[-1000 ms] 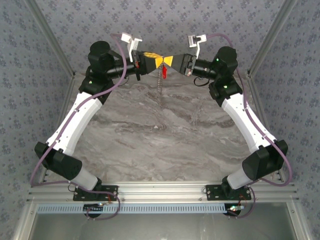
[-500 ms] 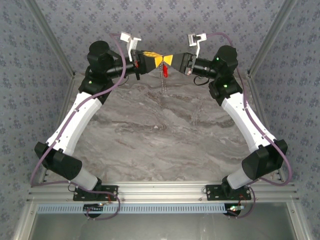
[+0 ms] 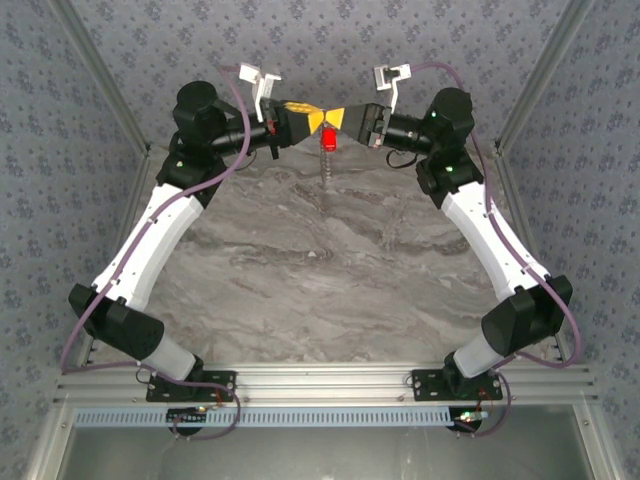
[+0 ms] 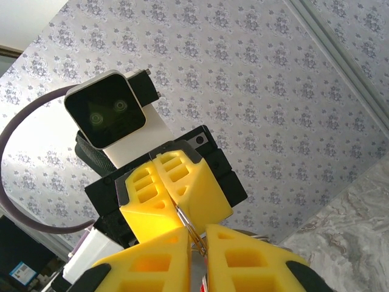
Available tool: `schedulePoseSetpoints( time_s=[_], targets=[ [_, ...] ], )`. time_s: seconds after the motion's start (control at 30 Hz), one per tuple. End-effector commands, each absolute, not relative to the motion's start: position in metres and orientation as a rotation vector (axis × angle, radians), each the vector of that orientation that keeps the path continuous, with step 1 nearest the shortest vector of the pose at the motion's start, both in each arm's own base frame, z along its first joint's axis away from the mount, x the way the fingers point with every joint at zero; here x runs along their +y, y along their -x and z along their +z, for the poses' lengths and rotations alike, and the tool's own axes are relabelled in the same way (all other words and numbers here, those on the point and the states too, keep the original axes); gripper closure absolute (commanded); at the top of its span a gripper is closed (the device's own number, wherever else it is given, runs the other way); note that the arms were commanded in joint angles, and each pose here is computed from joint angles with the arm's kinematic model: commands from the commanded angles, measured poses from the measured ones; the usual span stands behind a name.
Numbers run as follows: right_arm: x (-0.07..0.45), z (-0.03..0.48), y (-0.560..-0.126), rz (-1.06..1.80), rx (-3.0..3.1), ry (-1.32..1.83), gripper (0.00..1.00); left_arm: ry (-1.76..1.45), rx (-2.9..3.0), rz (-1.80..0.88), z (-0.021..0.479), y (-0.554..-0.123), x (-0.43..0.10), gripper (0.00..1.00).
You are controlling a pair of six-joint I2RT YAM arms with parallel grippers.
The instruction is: Put the keys on the keyring
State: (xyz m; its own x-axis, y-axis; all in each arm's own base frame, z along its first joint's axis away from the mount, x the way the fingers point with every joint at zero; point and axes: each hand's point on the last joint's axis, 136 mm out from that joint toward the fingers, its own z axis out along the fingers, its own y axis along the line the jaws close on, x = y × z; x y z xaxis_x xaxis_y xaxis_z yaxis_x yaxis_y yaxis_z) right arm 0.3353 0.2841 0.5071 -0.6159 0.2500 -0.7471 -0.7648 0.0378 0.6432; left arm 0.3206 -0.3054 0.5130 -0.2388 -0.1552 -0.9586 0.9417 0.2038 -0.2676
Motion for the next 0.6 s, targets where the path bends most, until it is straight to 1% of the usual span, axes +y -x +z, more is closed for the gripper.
schedulePoseSetpoints(
  time_s=[0.0,0.1,0.17,0.2,0.23,0.27,0.33,0.43,0.57],
  targets=[
    [0.2817,0.5256,-0.3326,1.667,1.494,0.553,0.84,-0.882,1.308,-1.296,0.5334,-0.2963,-0.3021,1.00],
    [0.2822,0.5251,-0.3335,1.669,1.496,0.552,0.88,-0.882,1.310,-1.296,0.5329,-0.2966,-0.3025,1.00],
    [0.2817,0.5257,-0.3335,1.668,1.493,0.551,0.88,-0.885,1.309,-1.299,0.5333,-0.2956,-0.3025,1.00],
    [0.2821,0.5263,-0.3328,1.670,1.491,0.553,0.85,-0.886,1.310,-1.302,0.5330,-0.2954,-0.3025,1.00],
    [0.2822,0.5262,-0.3332,1.669,1.491,0.551,0.78,-0.887,1.312,-1.304,0.5324,-0.2954,-0.3026,1.00],
    [0.2823,0.5258,-0.3336,1.669,1.491,0.551,0.76,-0.887,1.312,-1.305,0.5323,-0.2951,-0.3028,1.00],
    [0.2823,0.5258,-0.3338,1.668,1.491,0.550,0.76,-0.887,1.314,-1.307,0.5314,-0.2953,-0.3029,1.00],
    [0.2826,0.5255,-0.3344,1.668,1.491,0.548,0.81,-0.889,1.312,-1.308,0.5322,-0.2946,-0.3028,1.00],
    [0.2828,0.5256,-0.3332,1.670,1.490,0.553,0.93,-0.887,1.315,-1.308,0.5320,-0.2943,-0.3027,1.00]
  ],
)
